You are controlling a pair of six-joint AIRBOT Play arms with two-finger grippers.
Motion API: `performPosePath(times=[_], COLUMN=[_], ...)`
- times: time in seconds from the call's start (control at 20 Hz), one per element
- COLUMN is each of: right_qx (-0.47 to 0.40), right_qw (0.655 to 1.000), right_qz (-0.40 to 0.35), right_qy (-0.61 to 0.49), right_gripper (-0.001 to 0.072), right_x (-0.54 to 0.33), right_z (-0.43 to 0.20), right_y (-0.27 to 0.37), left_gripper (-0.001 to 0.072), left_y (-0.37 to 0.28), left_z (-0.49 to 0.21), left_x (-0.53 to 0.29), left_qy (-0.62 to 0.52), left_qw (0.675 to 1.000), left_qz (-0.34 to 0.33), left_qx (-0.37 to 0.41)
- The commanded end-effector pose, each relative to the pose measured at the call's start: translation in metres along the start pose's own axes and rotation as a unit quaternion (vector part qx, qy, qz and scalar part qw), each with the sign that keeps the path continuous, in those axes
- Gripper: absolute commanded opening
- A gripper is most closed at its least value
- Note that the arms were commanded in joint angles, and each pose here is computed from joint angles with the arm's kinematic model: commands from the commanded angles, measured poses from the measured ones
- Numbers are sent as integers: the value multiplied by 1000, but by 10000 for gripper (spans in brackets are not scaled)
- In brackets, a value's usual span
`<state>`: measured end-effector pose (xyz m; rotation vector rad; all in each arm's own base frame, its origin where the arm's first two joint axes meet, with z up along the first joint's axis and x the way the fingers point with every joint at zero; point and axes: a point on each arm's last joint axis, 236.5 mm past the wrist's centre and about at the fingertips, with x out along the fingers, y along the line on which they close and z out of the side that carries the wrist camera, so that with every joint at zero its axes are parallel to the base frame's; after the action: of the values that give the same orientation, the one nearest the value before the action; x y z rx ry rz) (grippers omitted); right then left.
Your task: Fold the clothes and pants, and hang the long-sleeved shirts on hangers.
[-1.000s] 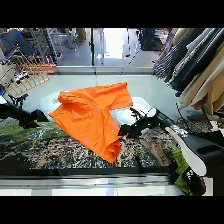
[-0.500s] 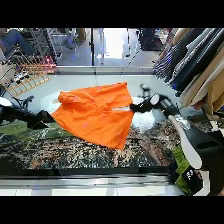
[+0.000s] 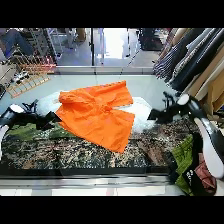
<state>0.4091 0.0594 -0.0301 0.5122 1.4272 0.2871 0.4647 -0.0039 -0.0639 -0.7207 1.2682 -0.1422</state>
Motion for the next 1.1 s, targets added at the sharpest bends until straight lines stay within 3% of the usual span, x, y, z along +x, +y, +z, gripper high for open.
performPosePath(times=[0.0,0.1,0.25,0.55,0.6,0.7,0.75,0.8,0.85,0.9,1.05], right_qx=[45,86,95,97,97,92,91,89,79,64,-26], right_qw=[986,979,980,984,983,983,984,984,985,985,985], right_qz=[156,181,162,150,153,158,155,151,151,154,151], right_qy=[49,47,63,13,18,16,5,-11,-24,-35,-80], right_gripper=[586,606,638,627,616,557,476,312,86,12,10], right_x=[23,46,78,115,124,144,151,155,155,150,106], right_z=[-97,-124,-153,-139,-143,-144,-139,-130,-122,-114,-90], right_y=[50,56,57,83,89,102,107,112,120,127,142], left_gripper=[589,589,589,586,560,356,265,110,11,11,8], left_y=[10,12,14,24,23,21,19,16,14,10,-22], left_z=[30,36,48,61,64,71,74,75,74,72,52], left_x=[3,7,14,33,34,37,38,38,38,37,9], left_qy=[-61,-62,-65,-67,-72,-85,-89,-91,-89,-84,-47], left_qw=[998,997,997,993,992,990,989,988,988,988,997], left_qz=[11,11,9,6,0,-12,-19,-26,-29,-34,-60], left_qx=[-21,-32,-47,-93,-101,-114,-120,-126,-126,-121,-16])
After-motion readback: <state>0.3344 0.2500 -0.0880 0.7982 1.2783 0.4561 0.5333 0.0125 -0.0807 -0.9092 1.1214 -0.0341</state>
